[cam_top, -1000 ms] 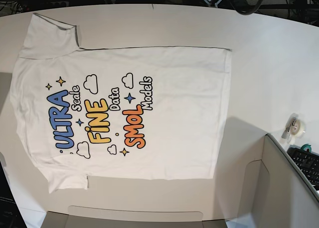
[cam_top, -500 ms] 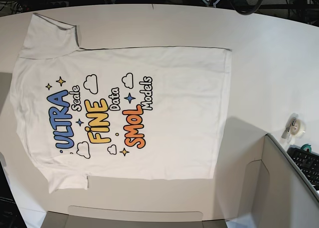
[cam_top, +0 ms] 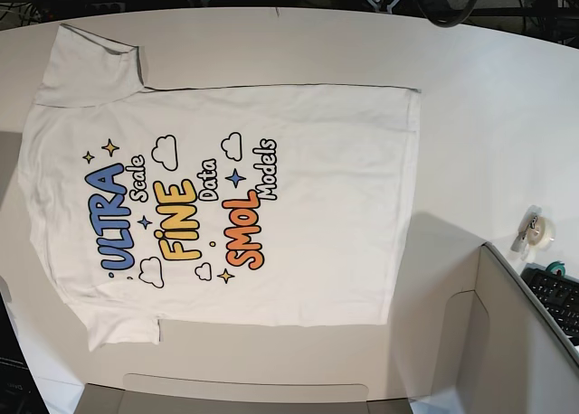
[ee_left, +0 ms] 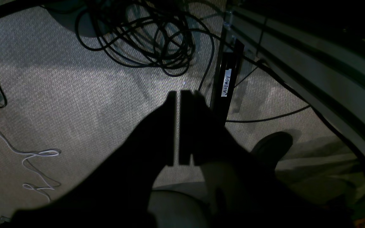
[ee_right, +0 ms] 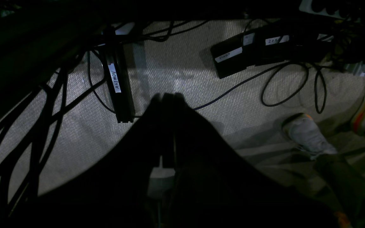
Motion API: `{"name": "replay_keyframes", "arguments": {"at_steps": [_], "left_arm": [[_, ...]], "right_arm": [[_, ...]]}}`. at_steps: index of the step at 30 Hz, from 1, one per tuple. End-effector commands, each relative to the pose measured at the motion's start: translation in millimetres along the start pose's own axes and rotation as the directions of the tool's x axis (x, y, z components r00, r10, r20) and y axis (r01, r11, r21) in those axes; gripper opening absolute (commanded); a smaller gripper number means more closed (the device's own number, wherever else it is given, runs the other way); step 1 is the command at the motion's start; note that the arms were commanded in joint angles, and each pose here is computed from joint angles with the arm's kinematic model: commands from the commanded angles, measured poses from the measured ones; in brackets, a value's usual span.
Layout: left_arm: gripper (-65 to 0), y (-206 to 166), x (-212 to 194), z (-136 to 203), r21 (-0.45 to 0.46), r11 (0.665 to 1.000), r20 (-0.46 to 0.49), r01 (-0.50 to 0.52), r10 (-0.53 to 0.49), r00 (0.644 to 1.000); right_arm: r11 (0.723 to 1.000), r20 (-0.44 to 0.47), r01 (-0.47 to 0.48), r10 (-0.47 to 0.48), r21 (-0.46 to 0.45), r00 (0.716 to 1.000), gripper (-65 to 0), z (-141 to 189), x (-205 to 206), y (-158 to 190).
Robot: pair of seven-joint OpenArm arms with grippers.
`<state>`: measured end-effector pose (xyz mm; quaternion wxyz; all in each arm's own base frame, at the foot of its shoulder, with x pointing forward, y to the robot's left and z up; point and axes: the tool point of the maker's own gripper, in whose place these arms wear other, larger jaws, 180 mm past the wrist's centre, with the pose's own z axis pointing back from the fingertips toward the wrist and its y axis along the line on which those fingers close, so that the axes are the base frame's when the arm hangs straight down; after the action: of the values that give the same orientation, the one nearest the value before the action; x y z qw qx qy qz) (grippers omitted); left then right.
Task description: Layout the t-shirt on the table in an organized manner, then fold the t-shirt properly
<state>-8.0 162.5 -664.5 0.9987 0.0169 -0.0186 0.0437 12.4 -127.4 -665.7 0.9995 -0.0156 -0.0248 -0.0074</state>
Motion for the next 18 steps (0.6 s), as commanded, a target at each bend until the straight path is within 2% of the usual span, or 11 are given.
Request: {"name": "replay_keyframes", "arguments": {"at_steps": [1, 18], "left_arm": [[-65.0, 1.1, 0.8, 0.0, 0.004, 1.000, 0.002, -0.002, 0.002, 1.000], [-65.0, 1.5, -3.6, 0.2, 0.004, 1.000, -0.003, -0.007, 0.007, 1.000]], "right_arm": [[1.000, 0.006, -0.006, 0.006, 0.001, 1.000, -64.7, -0.1, 2.1, -1.1], [1.000, 0.006, -0.006, 0.006, 0.006, 1.000, -64.7, 0.0, 1.3, 1.9]]}}
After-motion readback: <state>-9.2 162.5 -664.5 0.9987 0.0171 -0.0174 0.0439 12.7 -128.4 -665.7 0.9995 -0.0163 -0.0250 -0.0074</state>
